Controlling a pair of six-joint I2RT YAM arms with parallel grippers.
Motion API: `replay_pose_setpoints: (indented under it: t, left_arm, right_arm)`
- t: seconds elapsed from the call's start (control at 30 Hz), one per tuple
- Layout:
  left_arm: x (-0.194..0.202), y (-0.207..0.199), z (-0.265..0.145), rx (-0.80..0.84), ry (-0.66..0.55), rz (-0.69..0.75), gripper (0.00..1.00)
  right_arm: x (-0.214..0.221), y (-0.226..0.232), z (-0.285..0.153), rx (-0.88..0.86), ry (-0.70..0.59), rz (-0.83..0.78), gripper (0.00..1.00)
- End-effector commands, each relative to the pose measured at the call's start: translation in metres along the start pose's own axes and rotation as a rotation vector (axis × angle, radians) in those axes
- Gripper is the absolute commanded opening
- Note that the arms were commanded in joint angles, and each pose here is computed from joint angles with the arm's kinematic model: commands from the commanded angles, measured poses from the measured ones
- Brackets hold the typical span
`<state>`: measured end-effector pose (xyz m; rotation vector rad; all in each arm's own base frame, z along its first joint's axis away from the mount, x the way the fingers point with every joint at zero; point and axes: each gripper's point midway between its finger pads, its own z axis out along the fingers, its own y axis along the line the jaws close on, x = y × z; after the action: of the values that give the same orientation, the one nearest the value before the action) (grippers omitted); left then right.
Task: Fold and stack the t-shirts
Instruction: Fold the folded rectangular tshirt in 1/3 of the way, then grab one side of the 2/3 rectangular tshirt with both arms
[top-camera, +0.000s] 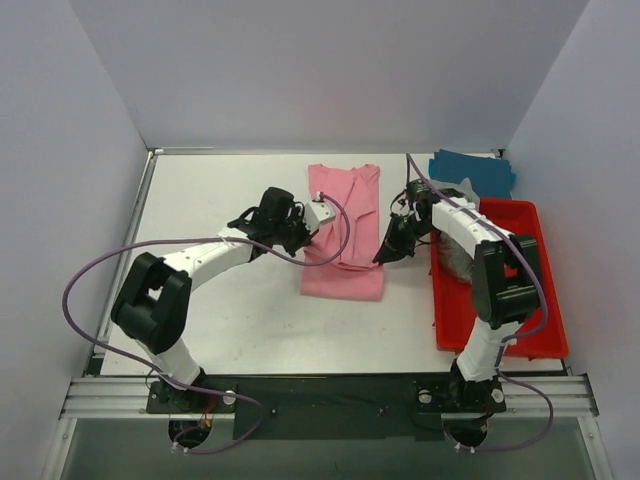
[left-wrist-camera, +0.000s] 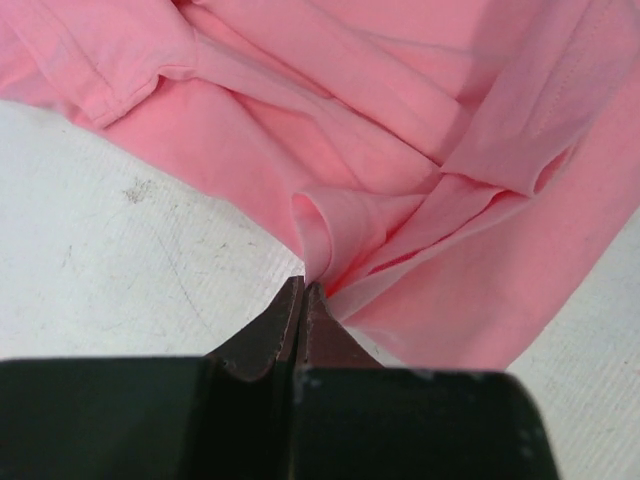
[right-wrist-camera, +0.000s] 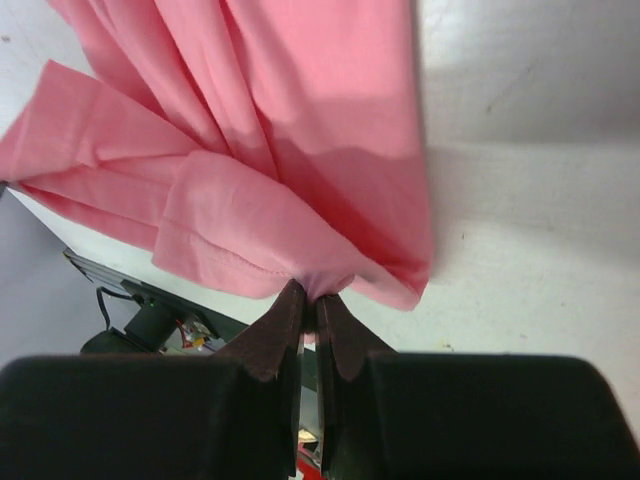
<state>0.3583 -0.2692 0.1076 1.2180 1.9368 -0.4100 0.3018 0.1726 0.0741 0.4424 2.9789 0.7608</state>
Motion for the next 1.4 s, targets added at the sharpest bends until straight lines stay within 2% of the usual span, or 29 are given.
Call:
replay_pose_setpoints:
  t: [0.0, 0.27, 0.47, 0.5, 0.57, 0.6, 0.63, 0.67, 0.77, 0.87, 0.9, 0.93, 0.97, 1.0, 1.03, 1.07, 1.1, 1.17, 1.2, 1.3, 1.33, 1.37]
  left_arm:
    - [-0.031, 0.011, 0.013, -0.006, -0.073, -0.007, 0.0]
    - [-0.035, 0.013, 0.027, 0.048, -0.117, -0.008, 0.0]
    - [-0.025, 0.027, 0.038, -0.023, -0.123, 0.034, 0.0]
    - [-0.021, 0.03, 0.039, -0.042, -0.115, 0.04, 0.0]
    - [-0.015, 0.037, 0.041, -0.088, -0.107, 0.058, 0.2]
    - [-0.015, 0.04, 0.042, -0.108, -0.11, 0.073, 0.42]
    - [-0.015, 0.049, 0.041, -0.157, -0.113, 0.081, 0.51]
    - [-0.018, 0.054, 0.039, -0.184, -0.12, 0.098, 0.63]
    - [-0.036, 0.085, 0.026, -0.315, -0.109, 0.12, 0.71]
    - [-0.038, 0.101, 0.01, -0.347, -0.074, 0.093, 0.71]
    - [-0.033, 0.094, 0.006, -0.299, -0.038, 0.08, 0.7]
    - [-0.029, 0.092, 0.004, -0.274, -0.024, 0.067, 0.64]
    - [-0.026, 0.075, 0.002, -0.179, -0.011, 0.073, 0.55]
    - [-0.02, 0.049, 0.002, -0.045, -0.006, 0.075, 0.47]
    - [-0.019, 0.036, -0.002, 0.018, -0.008, 0.128, 0.38]
    - [-0.015, 0.008, -0.004, 0.153, -0.016, 0.132, 0.35]
    - [-0.016, -0.007, -0.006, 0.21, -0.019, 0.158, 0.29]
    - [-0.012, -0.04, -0.008, 0.329, -0.011, 0.141, 0.25]
    - [-0.006, -0.053, -0.009, 0.372, -0.002, 0.13, 0.25]
    - [0.008, -0.088, -0.005, 0.443, 0.014, 0.231, 0.3]
    - [0.022, -0.099, -0.001, 0.439, 0.05, 0.276, 0.31]
    - [0.025, -0.099, 0.002, 0.422, 0.057, 0.311, 0.34]
  right_arm:
    - [-0.012, 0.004, -0.002, -0.021, 0.051, -0.002, 0.0]
    - [-0.028, 0.006, 0.014, -0.039, 0.088, 0.016, 0.0]
    - [-0.04, -0.008, 0.019, -0.014, 0.08, 0.045, 0.0]
    - [-0.043, -0.009, 0.019, -0.009, 0.075, 0.049, 0.09]
    - [-0.05, -0.011, 0.019, -0.002, 0.066, 0.05, 0.25]
    - [-0.055, -0.01, 0.017, -0.003, 0.051, 0.045, 0.31]
    - [-0.06, -0.01, 0.014, -0.005, 0.035, 0.043, 0.37]
    - [-0.068, -0.008, 0.008, 0.001, 0.003, 0.024, 0.39]
    - [-0.08, 0.0, -0.022, 0.019, -0.103, -0.052, 0.44]
    - [-0.059, -0.016, -0.033, 0.105, -0.145, -0.121, 0.44]
    - [-0.047, -0.014, -0.029, 0.119, -0.136, -0.154, 0.39]
    - [-0.031, -0.022, -0.021, 0.13, -0.111, -0.174, 0.36]
    - [-0.017, -0.014, -0.013, 0.111, -0.077, -0.205, 0.27]
    - [-0.002, -0.013, -0.002, 0.107, -0.037, -0.224, 0.23]
    - [0.005, -0.014, 0.003, 0.111, -0.016, -0.209, 0.14]
    - [0.011, -0.011, 0.007, 0.113, -0.002, -0.214, 0.08]
    - [0.016, -0.014, 0.009, 0.124, 0.003, -0.179, 0.08]
    - [0.026, -0.018, 0.012, 0.13, 0.006, -0.143, 0.08]
    - [0.031, -0.017, 0.01, 0.128, -0.005, -0.148, 0.12]
    - [0.045, -0.032, 0.023, 0.155, 0.015, -0.109, 0.28]
    - [0.048, -0.037, 0.028, 0.169, 0.032, -0.098, 0.36]
    - [0.05, -0.044, 0.031, 0.193, 0.034, -0.081, 0.39]
